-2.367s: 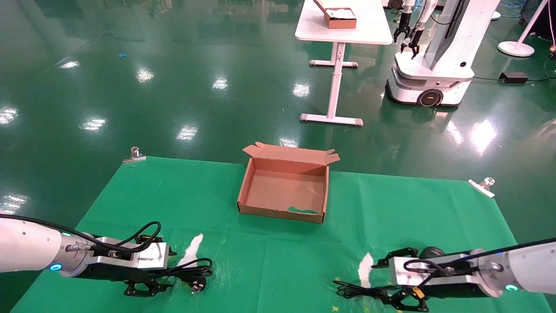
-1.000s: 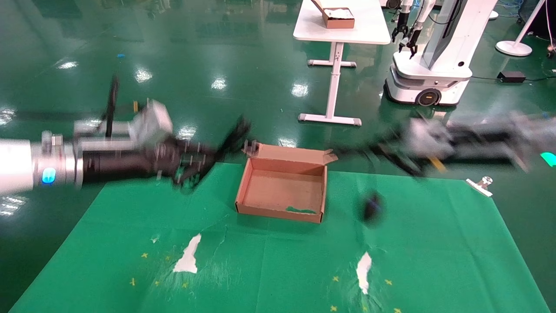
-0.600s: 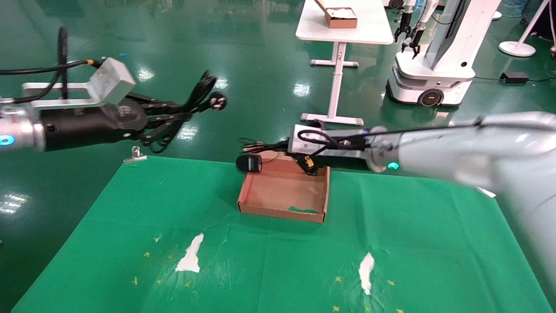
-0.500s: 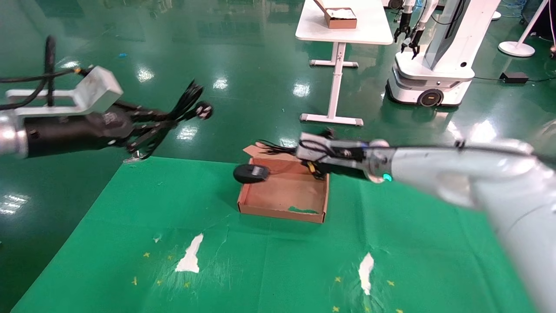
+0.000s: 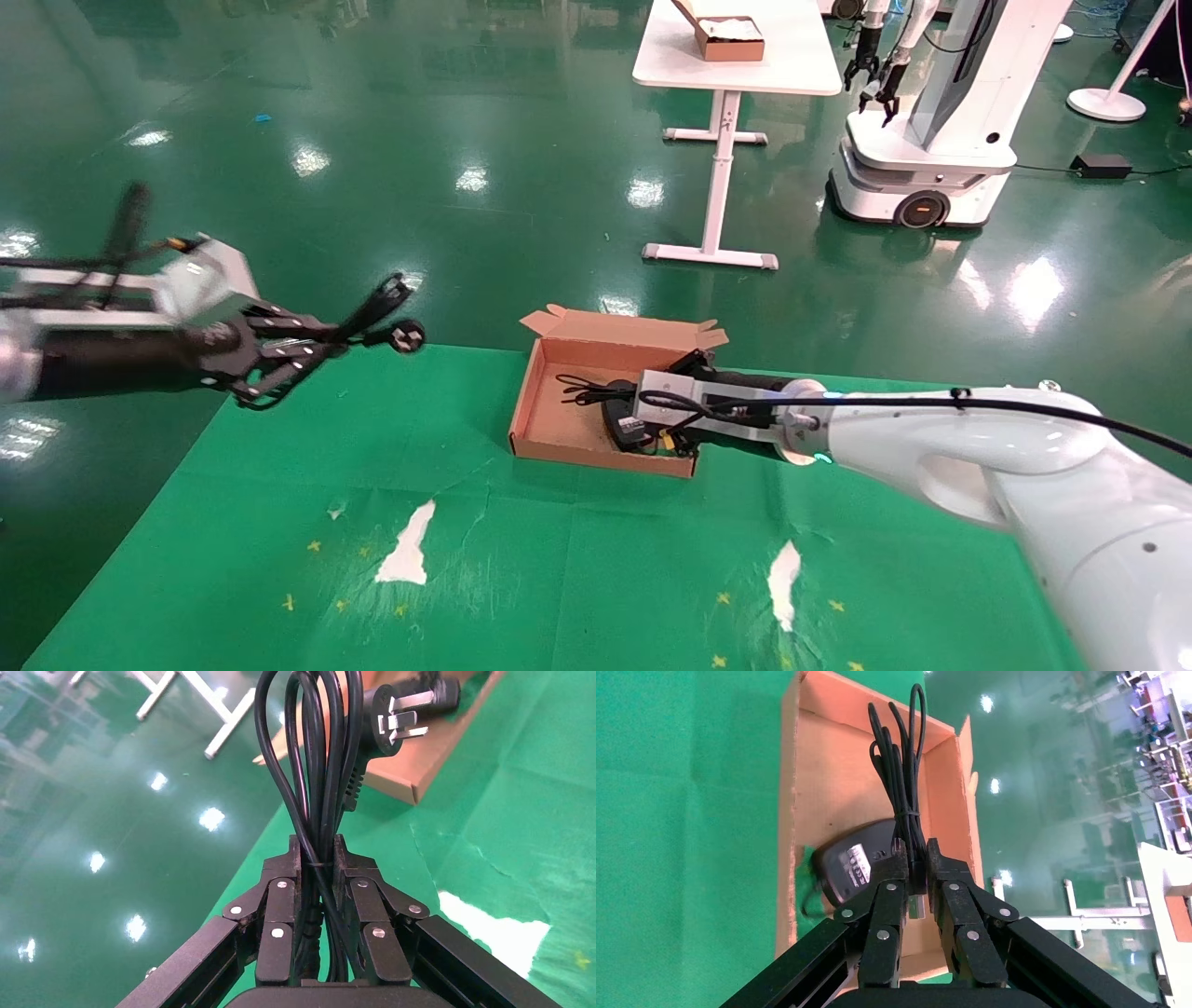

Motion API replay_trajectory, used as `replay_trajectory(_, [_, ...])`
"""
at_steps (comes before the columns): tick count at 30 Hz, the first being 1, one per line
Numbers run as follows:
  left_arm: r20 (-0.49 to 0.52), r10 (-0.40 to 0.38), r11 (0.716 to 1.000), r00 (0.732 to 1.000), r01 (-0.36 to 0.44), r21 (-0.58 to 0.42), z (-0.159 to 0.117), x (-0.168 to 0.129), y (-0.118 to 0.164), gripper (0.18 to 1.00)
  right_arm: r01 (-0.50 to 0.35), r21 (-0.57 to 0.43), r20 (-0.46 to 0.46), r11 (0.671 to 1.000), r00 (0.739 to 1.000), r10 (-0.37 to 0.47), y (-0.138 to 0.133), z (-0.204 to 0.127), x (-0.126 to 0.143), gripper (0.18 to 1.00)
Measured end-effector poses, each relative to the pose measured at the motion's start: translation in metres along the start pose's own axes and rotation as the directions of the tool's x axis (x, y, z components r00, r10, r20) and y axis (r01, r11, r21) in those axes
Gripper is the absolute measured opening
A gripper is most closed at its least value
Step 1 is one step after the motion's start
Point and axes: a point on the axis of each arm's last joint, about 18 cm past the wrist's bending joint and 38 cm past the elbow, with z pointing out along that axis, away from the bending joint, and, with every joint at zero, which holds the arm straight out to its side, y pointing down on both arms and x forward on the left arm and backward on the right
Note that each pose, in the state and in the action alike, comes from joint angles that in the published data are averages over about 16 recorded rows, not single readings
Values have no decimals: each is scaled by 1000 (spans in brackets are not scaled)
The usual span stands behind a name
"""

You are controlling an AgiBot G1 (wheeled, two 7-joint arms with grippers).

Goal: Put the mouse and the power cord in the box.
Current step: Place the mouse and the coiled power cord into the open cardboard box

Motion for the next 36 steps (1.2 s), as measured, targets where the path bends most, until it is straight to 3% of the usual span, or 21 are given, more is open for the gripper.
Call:
replay_trajectory(10, [-19,146,989,989,-147,-19,106,34,-46,263,13,-71,-130,997,991,-22,36,-33,44,293])
replay_trajectory(18, [-57,273,962,960,-272,28,177,89,-84,263,112,-49,-191,992,974,-120,71,-125,102,414])
replay_trajectory(27, [-115,330,943,937,-324,71,197,123,-114,263,202,42,-196,978,962,-191,84,-241,130,615])
replay_trajectory(36, [-15,355,935,935,-355,26,200,103,-145,263,206,66,-181,976,965,-192,85,-278,132,827])
